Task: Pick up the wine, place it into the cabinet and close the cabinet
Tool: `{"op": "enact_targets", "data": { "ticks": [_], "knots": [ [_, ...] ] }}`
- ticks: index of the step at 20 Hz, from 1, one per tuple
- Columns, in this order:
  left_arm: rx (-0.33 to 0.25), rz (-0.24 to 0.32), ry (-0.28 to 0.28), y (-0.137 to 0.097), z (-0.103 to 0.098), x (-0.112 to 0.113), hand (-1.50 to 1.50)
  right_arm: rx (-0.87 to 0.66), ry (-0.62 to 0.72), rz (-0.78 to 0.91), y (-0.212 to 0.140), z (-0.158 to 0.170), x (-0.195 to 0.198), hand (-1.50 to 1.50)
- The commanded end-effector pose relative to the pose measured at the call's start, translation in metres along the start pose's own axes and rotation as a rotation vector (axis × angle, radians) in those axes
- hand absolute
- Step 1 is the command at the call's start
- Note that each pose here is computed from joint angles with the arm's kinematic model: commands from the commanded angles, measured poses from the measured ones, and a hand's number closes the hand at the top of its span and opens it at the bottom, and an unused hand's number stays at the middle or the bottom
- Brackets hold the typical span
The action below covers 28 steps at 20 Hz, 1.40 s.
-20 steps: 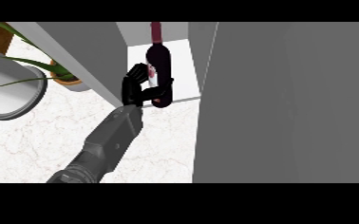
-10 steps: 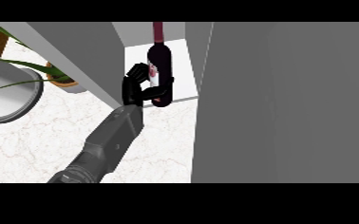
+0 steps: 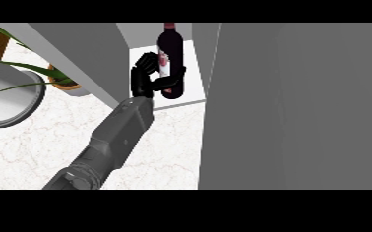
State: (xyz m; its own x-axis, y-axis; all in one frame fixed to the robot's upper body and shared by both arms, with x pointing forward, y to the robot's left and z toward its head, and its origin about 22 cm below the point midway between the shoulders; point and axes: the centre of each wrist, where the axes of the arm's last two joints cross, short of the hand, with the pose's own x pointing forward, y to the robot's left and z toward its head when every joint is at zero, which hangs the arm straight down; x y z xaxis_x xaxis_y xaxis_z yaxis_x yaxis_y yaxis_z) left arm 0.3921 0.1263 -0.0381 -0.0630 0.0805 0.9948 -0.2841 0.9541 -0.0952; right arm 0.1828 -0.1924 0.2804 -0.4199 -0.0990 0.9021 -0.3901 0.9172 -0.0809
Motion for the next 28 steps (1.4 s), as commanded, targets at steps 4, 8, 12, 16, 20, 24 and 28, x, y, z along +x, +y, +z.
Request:
{"op": "enact_targets", "data": {
  "ticks": [4,8,12,16,20,24,28],
  "knots": [
    [0.01,-0.002,-0.02,-0.011,-0.007,0.013,1.5,0.013,-0.004,-0.005,-0.002,0.004,-0.006,-1.5],
    [0.028,-0.032,-0.016,-0.026,-0.017,0.034,1.5,-0.008,-0.002,-0.004,-0.005,0.007,-0.001,-1.5],
    [0.021,-0.017,-0.006,-0.033,-0.021,0.044,1.5,-0.015,-0.012,0.001,-0.01,0.004,-0.004,-1.5],
    [0.029,0.0,0.03,-0.036,-0.025,0.05,1.5,-0.015,-0.004,0.013,-0.012,0.007,-0.006,-1.5],
    [0.04,0.013,0.07,-0.041,-0.029,0.058,1.5,-0.029,-0.017,0.019,-0.011,0.011,-0.005,-1.5],
    [0.053,-0.084,0.02,-0.03,-0.033,0.057,1.5,-0.029,-0.028,0.02,-0.012,0.011,-0.001,-1.5],
    [0.071,-0.287,-0.069,-0.012,-0.04,0.054,1.5,-0.023,-0.013,0.018,-0.015,0.008,-0.001,-1.5]
  ]
}}
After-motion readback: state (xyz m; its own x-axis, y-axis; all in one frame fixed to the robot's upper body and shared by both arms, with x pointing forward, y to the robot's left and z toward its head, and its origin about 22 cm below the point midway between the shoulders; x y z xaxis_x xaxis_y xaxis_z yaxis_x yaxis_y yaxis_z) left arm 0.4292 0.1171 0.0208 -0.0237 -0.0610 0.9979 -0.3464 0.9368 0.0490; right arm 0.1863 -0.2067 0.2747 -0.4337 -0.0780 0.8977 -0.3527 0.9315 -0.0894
